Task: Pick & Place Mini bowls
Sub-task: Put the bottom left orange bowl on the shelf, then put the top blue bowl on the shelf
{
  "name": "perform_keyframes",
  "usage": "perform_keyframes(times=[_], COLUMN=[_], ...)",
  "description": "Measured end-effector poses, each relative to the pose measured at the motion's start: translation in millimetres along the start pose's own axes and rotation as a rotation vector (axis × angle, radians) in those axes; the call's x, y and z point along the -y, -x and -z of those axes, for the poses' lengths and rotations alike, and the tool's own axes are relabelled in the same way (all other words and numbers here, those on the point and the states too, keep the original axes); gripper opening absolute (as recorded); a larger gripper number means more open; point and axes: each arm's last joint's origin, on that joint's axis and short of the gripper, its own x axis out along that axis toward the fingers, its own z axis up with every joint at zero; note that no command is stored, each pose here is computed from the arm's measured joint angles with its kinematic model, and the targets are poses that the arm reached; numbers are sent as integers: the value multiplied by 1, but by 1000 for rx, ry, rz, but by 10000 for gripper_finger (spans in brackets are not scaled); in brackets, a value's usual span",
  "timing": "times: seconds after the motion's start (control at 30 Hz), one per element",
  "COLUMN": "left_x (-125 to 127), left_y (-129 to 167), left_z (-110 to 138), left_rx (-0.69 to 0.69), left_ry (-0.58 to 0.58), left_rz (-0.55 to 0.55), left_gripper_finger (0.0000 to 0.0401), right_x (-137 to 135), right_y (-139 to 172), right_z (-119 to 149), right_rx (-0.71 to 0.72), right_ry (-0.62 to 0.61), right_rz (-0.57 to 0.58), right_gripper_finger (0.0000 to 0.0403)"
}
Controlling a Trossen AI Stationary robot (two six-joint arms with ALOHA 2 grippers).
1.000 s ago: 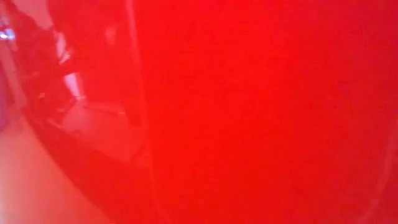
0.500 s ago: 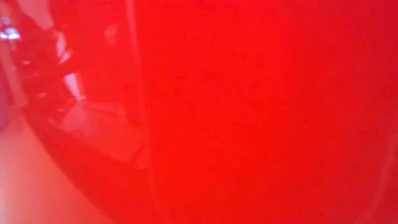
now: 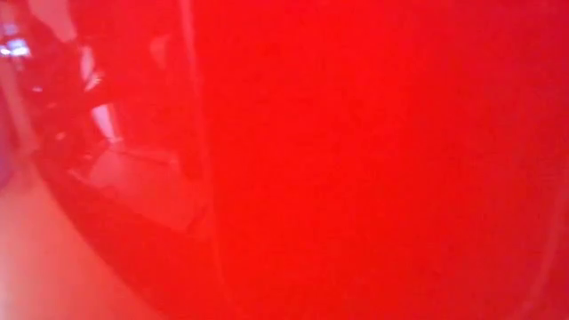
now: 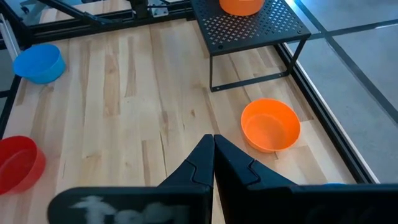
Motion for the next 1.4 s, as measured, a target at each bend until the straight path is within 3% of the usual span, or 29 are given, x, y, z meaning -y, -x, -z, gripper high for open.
perform_keyframes(times=[0.63, 0.93, 1.13, 1.4], left_x=[-1, 0, 7, 19], left_y=[-9, 36, 76, 115], left_z=[8, 5, 18, 48], left_rx=[-93, 89, 259, 469], left_ry=[-1, 47, 61, 73], left_rz=[-116, -97, -93, -59], left_gripper_finger=[78, 78, 78, 78], right_x=[0, 1, 14, 44], right_y=[0, 0, 2, -9], right_z=[0, 0, -1, 0], right_rx=[0, 6, 55, 45], right_ry=[-4, -13, -289, -571], right_rz=[0, 45, 292, 409], right_gripper_finger=[9, 9, 9, 9])
